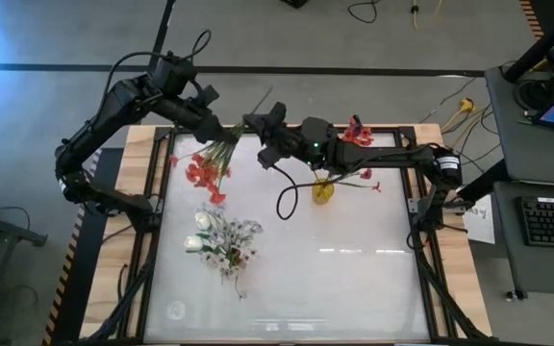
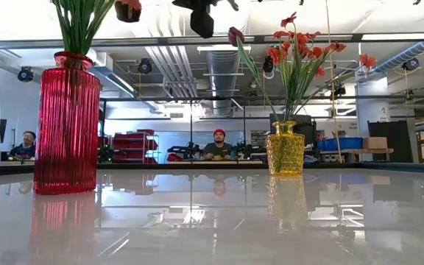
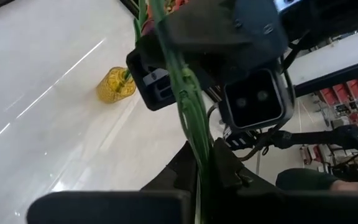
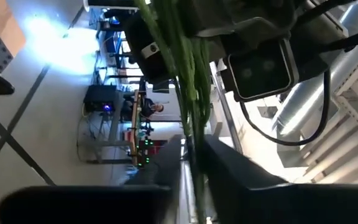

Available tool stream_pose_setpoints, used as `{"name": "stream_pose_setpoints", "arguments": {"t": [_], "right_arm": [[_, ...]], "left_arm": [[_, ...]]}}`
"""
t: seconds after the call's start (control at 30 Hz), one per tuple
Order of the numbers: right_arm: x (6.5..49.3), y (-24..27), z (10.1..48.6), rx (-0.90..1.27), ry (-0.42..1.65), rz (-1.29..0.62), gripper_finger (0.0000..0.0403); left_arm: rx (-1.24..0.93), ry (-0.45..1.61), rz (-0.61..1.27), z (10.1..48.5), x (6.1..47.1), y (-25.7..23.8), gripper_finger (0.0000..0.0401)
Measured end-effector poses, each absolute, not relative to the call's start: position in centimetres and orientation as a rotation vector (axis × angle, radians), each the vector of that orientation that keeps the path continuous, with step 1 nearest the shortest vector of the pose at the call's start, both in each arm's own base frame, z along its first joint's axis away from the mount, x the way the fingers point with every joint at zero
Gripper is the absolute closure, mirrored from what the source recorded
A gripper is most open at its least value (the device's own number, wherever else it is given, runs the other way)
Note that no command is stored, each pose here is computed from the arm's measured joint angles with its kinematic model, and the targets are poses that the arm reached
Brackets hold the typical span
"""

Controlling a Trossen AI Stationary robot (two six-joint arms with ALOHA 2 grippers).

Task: Sort flowers into vase by color
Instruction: Put the orange flowers into the yellow vase

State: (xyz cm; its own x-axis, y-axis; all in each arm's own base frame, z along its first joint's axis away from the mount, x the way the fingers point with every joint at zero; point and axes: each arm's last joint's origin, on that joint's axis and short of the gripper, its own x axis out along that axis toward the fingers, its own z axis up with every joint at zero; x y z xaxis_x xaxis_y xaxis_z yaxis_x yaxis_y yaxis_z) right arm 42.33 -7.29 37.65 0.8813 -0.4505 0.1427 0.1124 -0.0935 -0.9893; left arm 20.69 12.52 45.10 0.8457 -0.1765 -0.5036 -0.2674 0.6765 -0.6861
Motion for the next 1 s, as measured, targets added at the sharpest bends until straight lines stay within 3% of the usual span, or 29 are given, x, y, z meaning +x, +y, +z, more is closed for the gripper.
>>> {"name": "stream_pose_setpoints", "arguments": {"t": [0.1, 0.27, 0.67, 1.0], "right_arm": [[42.3, -7.3, 37.6, -1.648, 0.286, -0.476, 0.0383], [42.4, -7.3, 37.6, -1.700, 0.304, -0.467, 0.0388], [42.0, -7.5, 37.8, -1.750, 0.414, -0.536, 0.0389], [39.6, -7.0, 41.0, -1.730, 0.447, -0.657, 0.0390]], "left_arm": [[-0.828, 0.575, 0.056, 45.1, 20.7, 12.5, 0.0390], [-0.770, 0.576, 0.082, 45.1, 20.7, 12.6, 0.0348], [-0.608, 0.539, 0.045, 46.0, 20.5, 12.5, 0.0191], [-0.324, 0.386, 0.047, 51.6, 18.0, 10.9, 0.0161]]}}
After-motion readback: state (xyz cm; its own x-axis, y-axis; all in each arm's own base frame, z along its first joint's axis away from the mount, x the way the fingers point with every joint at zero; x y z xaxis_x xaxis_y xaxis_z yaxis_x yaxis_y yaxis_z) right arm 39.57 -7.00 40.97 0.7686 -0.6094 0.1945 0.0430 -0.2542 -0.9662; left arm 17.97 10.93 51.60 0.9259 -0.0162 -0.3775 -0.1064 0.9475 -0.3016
